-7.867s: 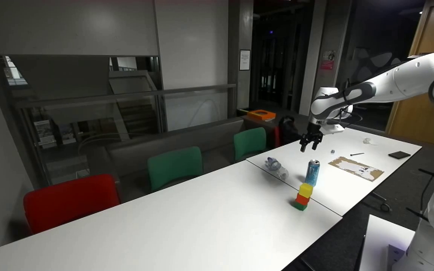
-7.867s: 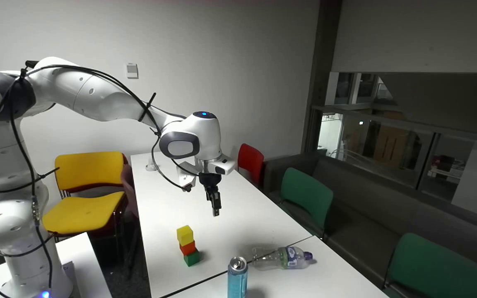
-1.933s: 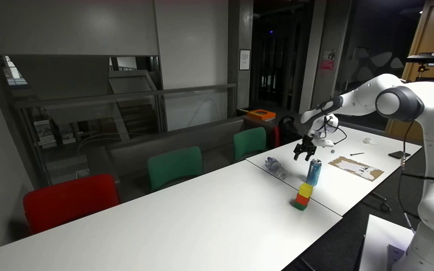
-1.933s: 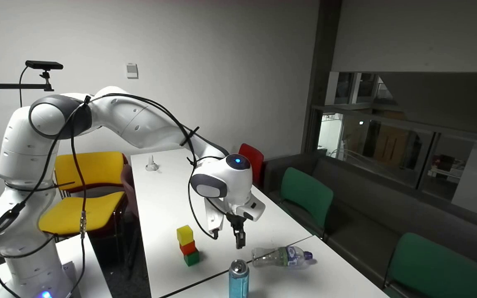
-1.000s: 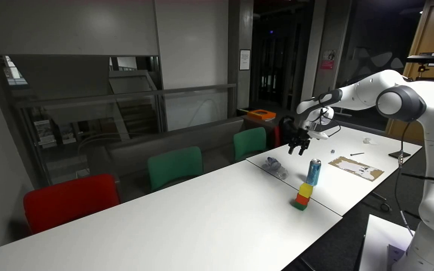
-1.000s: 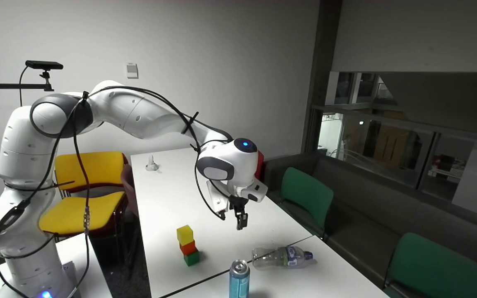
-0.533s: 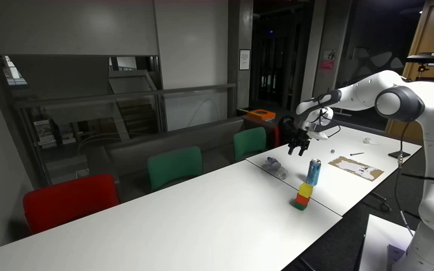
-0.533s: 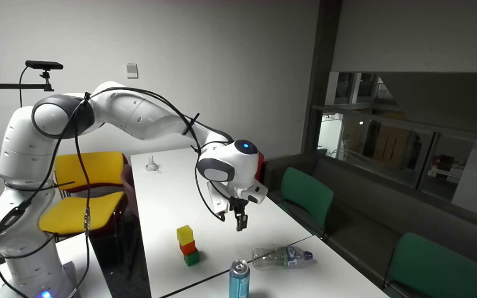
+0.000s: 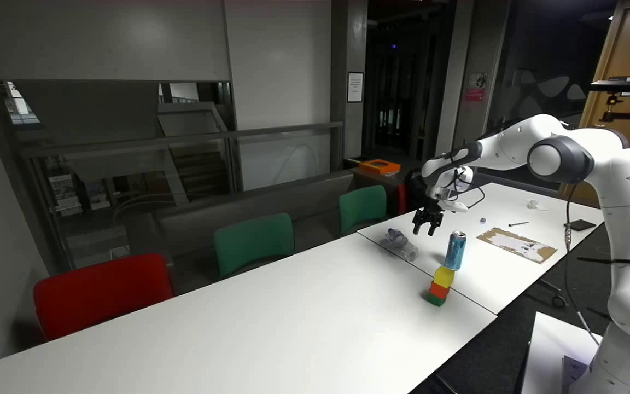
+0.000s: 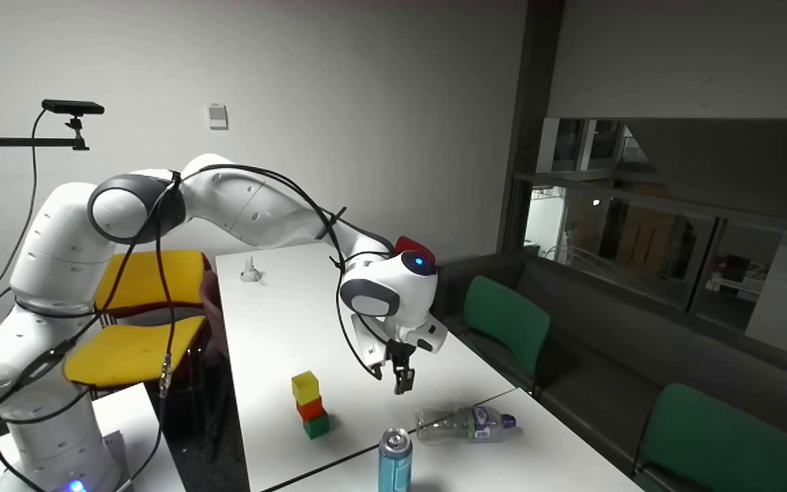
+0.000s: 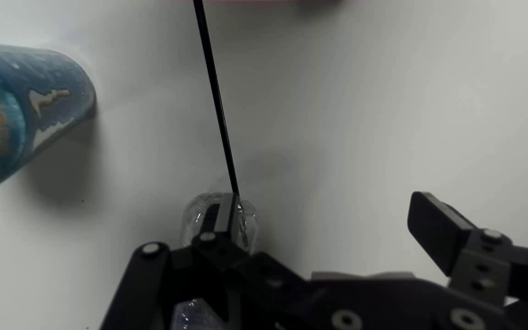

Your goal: Push the blue can to the right

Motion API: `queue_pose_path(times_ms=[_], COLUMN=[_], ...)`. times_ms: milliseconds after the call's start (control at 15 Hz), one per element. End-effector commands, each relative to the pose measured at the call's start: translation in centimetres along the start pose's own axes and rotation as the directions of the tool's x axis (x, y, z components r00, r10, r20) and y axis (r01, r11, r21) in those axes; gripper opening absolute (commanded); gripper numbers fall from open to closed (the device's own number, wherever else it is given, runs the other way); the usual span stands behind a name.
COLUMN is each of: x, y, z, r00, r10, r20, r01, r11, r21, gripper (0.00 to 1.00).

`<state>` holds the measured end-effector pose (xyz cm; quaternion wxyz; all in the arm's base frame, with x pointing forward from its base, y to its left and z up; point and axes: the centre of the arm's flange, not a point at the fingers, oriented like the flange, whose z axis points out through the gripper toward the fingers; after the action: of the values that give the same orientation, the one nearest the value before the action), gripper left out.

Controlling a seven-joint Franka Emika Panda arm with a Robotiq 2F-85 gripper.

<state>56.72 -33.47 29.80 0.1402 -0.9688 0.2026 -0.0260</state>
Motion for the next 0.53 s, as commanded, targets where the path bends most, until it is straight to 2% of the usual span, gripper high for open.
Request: queue_pose_path(times_ms=[0, 467], x=[2.9, 3.9], y=[0.2, 2.1], z=[1.5, 6.0], r00=[0.999, 0.989], r10=[0.014, 0.064], r20=[0.041, 0.132], r01=[-0.015, -0.069], r11=[1.0, 0.997], r21=[0.017, 0.04], gripper=[1.0, 1.0])
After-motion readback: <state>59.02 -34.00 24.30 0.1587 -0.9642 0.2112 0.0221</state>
